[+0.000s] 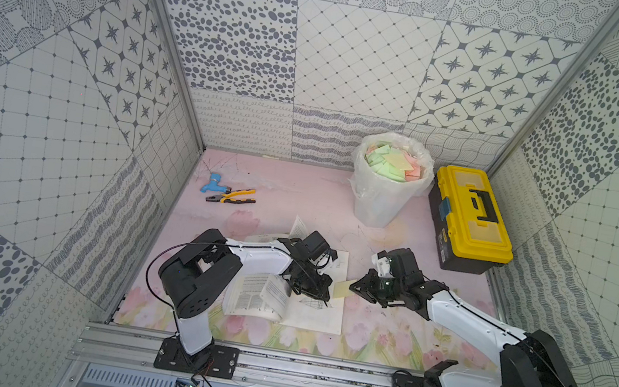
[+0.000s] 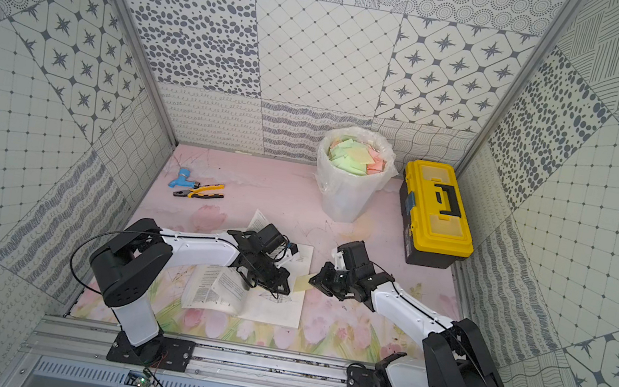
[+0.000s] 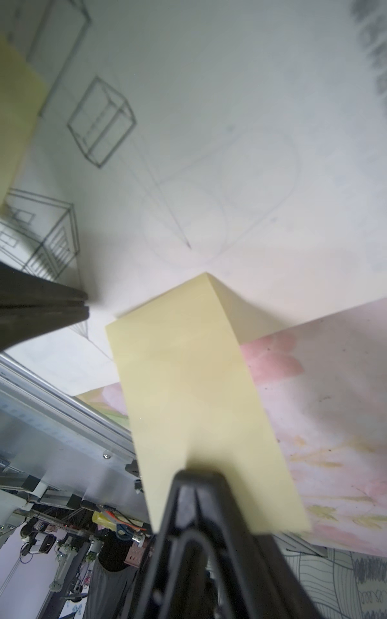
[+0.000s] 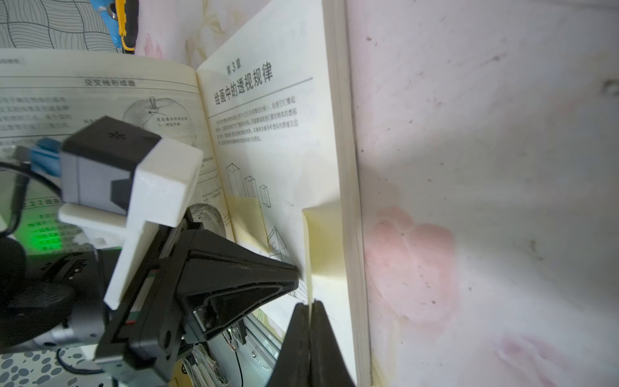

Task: Peel off the used sticky note
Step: Tear off the note from the book, then place the note in the trash bin.

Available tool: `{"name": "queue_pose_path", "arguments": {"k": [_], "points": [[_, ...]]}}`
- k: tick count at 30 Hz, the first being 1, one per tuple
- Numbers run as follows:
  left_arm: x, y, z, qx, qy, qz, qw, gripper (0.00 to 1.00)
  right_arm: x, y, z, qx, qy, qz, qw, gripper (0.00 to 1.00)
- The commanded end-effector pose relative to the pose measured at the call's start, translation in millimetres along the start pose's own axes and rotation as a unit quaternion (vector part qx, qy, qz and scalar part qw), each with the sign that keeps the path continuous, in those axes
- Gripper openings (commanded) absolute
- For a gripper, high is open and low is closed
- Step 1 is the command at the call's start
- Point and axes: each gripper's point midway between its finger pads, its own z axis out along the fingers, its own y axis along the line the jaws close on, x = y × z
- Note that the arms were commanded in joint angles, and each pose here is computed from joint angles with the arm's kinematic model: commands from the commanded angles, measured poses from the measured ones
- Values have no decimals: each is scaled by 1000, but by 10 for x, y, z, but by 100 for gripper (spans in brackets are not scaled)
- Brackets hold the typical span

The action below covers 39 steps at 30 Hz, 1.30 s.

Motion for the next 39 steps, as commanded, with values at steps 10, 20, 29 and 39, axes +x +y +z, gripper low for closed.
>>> {"name": "queue_pose_path", "arguments": {"k": [10,20,29,39], "points": [[-112,140,-358,-55,-75,-5,996,0,-437,647,-541,-82,-87,-38,992,6],[-35,447,-522,-96,-98,-59,989,0,-1008,1346,-1341,-129,-183,-94,970,7],[125,564,-628,-122,-108,-76,984,0,-1713,1826,-1947,-133,-268,-132,945,7],[289,625,-749,-143,-115,-90,979,0,-2912,1694,-1863,-79,-299,-106,945,9]]}}
